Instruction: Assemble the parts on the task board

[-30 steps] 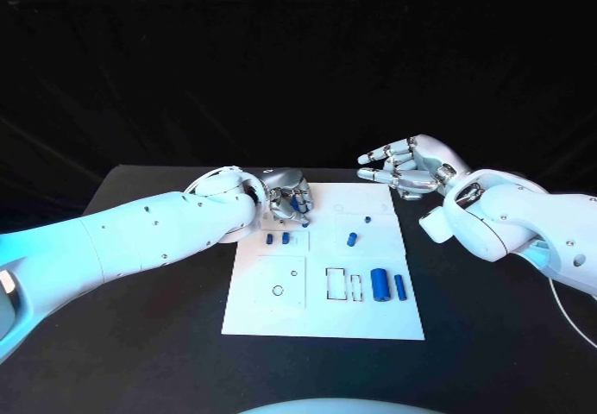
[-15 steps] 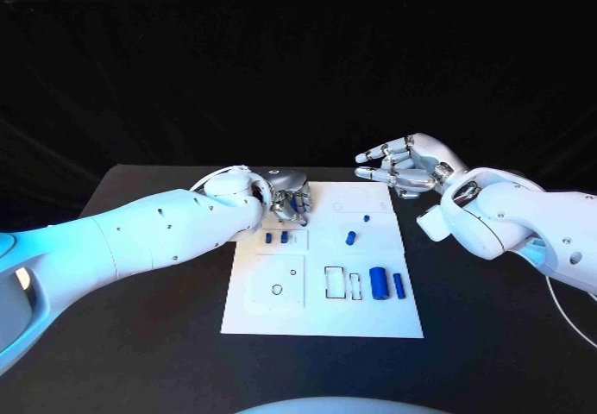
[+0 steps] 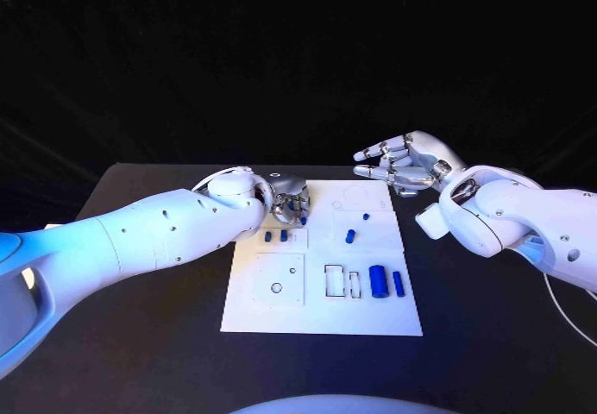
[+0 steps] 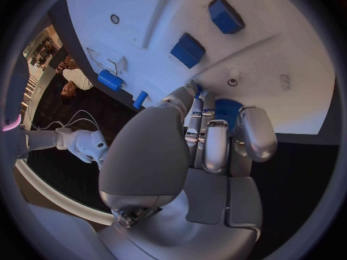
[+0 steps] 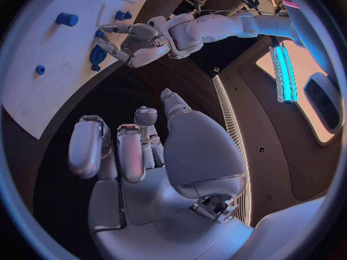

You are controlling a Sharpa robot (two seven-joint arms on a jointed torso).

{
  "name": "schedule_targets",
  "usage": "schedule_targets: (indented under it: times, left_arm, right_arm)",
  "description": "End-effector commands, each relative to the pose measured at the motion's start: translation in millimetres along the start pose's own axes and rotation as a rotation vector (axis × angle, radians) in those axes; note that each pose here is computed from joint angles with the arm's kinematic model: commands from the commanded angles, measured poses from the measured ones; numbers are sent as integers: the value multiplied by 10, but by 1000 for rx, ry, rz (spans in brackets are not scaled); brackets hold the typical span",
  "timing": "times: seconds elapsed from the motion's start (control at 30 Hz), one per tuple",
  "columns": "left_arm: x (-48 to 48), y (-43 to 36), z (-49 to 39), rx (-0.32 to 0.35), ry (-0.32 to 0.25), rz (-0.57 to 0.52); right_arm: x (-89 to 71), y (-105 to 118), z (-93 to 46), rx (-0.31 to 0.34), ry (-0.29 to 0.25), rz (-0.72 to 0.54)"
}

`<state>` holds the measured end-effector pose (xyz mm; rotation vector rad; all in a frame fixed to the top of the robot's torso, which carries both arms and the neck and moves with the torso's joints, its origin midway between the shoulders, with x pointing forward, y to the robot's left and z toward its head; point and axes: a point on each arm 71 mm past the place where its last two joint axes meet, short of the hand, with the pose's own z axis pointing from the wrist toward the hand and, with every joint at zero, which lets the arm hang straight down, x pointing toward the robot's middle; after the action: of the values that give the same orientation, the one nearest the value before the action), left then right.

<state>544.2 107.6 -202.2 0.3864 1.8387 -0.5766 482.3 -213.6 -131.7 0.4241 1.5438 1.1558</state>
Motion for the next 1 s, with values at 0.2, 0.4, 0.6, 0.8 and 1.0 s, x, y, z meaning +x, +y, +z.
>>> schedule_targets:
  times: [0.2,0.4,0.6,0.8,1.0]
  left_arm:
    - [43,-23,39,-9,30,16]
    - [67,-28,58,-14,39,14]
    - [75,-45,66,-9,41,6]
    - [80,-63,71,-6,46,0]
    - [84,-50,71,-11,52,-4]
  right_arm:
    - [24,13,3,-11,17,1]
    - [26,13,4,-11,17,1]
    - [27,14,4,-11,18,1]
    - [29,15,4,-11,19,1]
    - [30,14,3,-10,21,1]
